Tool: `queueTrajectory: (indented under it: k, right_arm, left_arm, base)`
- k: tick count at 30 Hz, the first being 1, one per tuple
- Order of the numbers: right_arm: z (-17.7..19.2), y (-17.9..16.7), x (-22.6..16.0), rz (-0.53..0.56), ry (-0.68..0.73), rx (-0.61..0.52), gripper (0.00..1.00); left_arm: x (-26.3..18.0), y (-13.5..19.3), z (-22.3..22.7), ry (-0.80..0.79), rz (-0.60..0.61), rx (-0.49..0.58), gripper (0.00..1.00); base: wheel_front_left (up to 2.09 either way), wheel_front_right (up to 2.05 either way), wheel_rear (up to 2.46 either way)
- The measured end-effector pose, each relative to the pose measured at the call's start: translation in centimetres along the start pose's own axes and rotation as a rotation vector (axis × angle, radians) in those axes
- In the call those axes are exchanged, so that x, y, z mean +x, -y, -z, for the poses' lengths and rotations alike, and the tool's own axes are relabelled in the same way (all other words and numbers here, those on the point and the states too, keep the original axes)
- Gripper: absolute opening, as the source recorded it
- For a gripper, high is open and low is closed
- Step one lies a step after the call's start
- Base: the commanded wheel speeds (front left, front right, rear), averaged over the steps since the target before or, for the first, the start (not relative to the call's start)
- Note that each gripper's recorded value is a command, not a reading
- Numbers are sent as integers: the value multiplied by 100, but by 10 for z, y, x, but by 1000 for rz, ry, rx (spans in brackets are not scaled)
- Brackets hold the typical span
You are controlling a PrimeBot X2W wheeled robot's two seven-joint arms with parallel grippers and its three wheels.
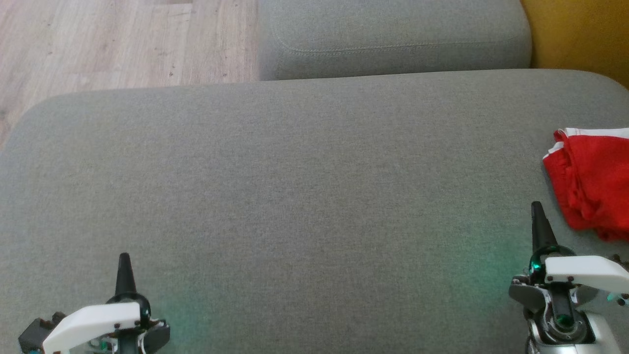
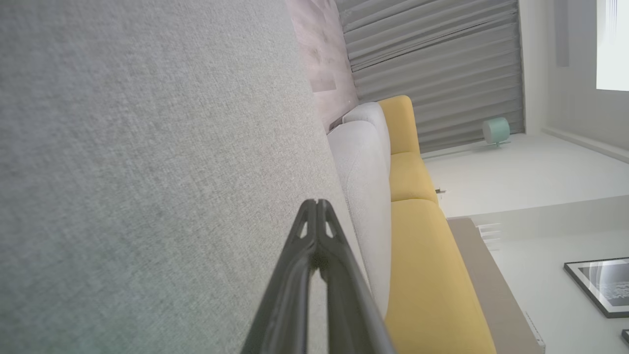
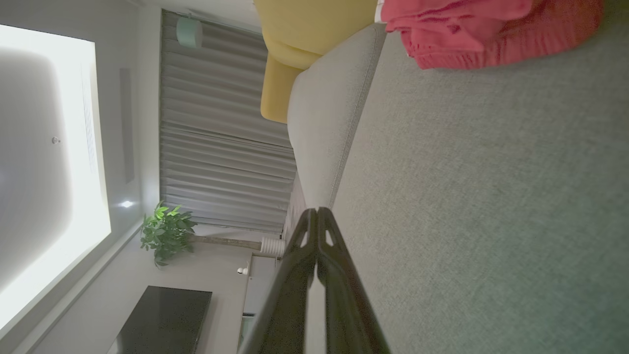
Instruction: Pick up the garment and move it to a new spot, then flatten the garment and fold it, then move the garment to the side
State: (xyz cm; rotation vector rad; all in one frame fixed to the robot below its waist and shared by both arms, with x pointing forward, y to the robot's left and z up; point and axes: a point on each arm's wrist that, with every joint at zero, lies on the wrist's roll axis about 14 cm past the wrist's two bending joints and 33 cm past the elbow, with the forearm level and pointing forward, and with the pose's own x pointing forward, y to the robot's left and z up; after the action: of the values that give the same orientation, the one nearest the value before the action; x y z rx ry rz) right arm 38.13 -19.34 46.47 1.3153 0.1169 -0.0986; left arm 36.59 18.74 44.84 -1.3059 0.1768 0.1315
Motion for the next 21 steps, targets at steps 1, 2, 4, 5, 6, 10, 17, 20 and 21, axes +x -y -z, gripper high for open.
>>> queueTrajectory:
  k: [1,2,4,5,6,10,17,20,21]
  right_arm:
    - [0,-1,0,-4,0,10,0]
    - [-1,-2,0,-7,3,20,0]
    - [-3,-4,0,-15,4,43,0]
    - [-3,-5,0,-19,7,54,0]
    - [-4,-7,1,-23,9,65,0]
    - [-9,-10,1,-35,18,109,0]
    - [-12,-11,-3,-47,20,183,0]
    - [-14,-13,-3,-57,23,216,0]
    - [-16,-14,-3,-61,27,228,0]
  left_arm:
    - [0,0,0,-1,3,-11,0]
    - [0,1,0,0,5,-22,0]
    - [0,2,0,-4,9,-45,0]
    - [0,2,0,-5,11,-57,0]
    - [0,3,0,-6,13,-68,0]
    - [0,6,-1,-7,27,-112,0]
    - [0,15,-3,-10,63,-189,0]
    - [1,20,-4,-13,79,-221,0]
    - [2,21,-5,-14,85,-234,0]
  base:
    - [0,0,0]
    - [0,0,0]
    - [0,0,0]
    - [0,0,0]
    - [0,0,0]
    - [0,0,0]
    - [0,0,0]
    - [0,0,0]
    - [0,0,0]
